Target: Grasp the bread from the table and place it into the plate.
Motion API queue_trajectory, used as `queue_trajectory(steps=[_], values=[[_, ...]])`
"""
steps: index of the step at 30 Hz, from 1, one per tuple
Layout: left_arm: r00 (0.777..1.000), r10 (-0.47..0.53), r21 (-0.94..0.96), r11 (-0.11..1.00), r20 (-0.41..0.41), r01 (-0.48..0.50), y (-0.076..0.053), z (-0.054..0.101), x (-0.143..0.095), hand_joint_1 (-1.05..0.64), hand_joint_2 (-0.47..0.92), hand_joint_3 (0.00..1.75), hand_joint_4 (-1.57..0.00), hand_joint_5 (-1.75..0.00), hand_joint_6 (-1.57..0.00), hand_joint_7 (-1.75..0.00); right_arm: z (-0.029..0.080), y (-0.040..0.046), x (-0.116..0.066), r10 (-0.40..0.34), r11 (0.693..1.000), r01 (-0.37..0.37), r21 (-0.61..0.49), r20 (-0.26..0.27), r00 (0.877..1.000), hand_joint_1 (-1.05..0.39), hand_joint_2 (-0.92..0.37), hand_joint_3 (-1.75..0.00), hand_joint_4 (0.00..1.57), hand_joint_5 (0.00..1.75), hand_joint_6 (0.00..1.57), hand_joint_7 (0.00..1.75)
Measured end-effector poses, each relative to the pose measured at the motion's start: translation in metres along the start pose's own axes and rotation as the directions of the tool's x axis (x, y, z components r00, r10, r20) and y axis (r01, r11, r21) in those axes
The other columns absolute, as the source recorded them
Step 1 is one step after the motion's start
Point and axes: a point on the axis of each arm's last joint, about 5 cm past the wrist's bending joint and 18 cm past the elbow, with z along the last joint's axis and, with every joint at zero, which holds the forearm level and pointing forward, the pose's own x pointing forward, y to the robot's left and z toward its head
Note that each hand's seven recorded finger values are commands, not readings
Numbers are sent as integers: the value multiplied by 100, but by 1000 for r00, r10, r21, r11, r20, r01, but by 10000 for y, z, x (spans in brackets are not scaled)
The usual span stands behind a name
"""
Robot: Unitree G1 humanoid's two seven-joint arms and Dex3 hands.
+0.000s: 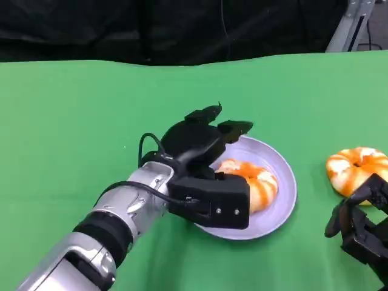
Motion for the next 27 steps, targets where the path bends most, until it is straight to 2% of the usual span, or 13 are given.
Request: queue_trajectory(steps=[4,7,8,9,10,12,13,14,15,16,17,22,27], values=[[1000,9,-50,999,2,-9,-12,-10,-22,-105,92,55,-12,-4,-35,-2,1,-2,0,5,1000,-5,0,1,1000,-10,-52,-125,86,175,75,158],[999,40,-149,988,3,-39,-28,-26,-64,-80,92,29,-42,-9,-45,-2,3,-4,0,8,1000,-8,0,2,1000,-9,-51,-125,86,175,76,159],[998,58,-197,979,6,-55,-26,-30,-79,-57,92,22,-58,-12,-56,-5,3,-5,0,6,1000,-6,0,2,1000,-9,-51,-126,86,175,76,159],[997,75,-237,969,11,-70,-19,-35,-93,-49,92,19,-64,-12,-60,-5,3,-5,0,6,1000,-6,0,1,1000,-9,-50,-126,86,175,76,159],[996,92,-274,958,13,-85,-14,-41,-107,-30,92,22,-78,-16,-70,-8,3,-5,0,6,1000,-6,0,0,1000,-9,-50,-126,86,175,76,159],[992,123,-360,926,11,-111,12,-61,-130,-11,92,31,-94,-24,-84,-13,3,-5,0,6,1000,-6,0,0,1000,-9,-50,-126,86,175,76,159],[990,139,-409,904,7,-123,28,-74,-141,-4,91,40,-95,-38,-93,-15,3,-5,0,5,1000,-5,0,0,1000,-9,-50,-126,86,175,76,159],[988,152,-461,877,1,-135,44,-90,-154,0,83,66,-91,-83,-106,-32,3,-5,0,5,1000,-5,0,-1,1000,-8,-50,-127,85,175,75,159],[987,162,-519,843,-9,-143,60,-111,-176,1,74,88,-87,-113,-103,-62,3,-5,1,5,1000,-5,0,-1,1000,-8,-49,-127,85,175,76,159],[987,162,-582,801,-20,-144,82,-139,-202,2,64,108,-88,-137,-98,-96,3,-4,1,2,1000,-2,0,-2,1000,-8,-49,-127,85,175,76,159],[987,160,-640,756,-27,-140,103,-173,-233,1,57,121,-89,-150,-98,-115,4,-4,1,-3,1000,3,-1,-3,1000,-8,-49,-127,85,175,76,159],[991,131,-794,598,-33,-106,194,-365,-420,0,44,142,-85,-173,-91,-149,5,0,5,-4,1000,4,-2,-2,1000,-8,-50,-128,86,175,75,160],[996,87,-936,350,-15,-45,236,-633,-763,-7,52,119,-89,-175,-86,-160,6,2,8,0,1000,0,-2,-1,1000,-9,-50,-128,86,175,74,161]])
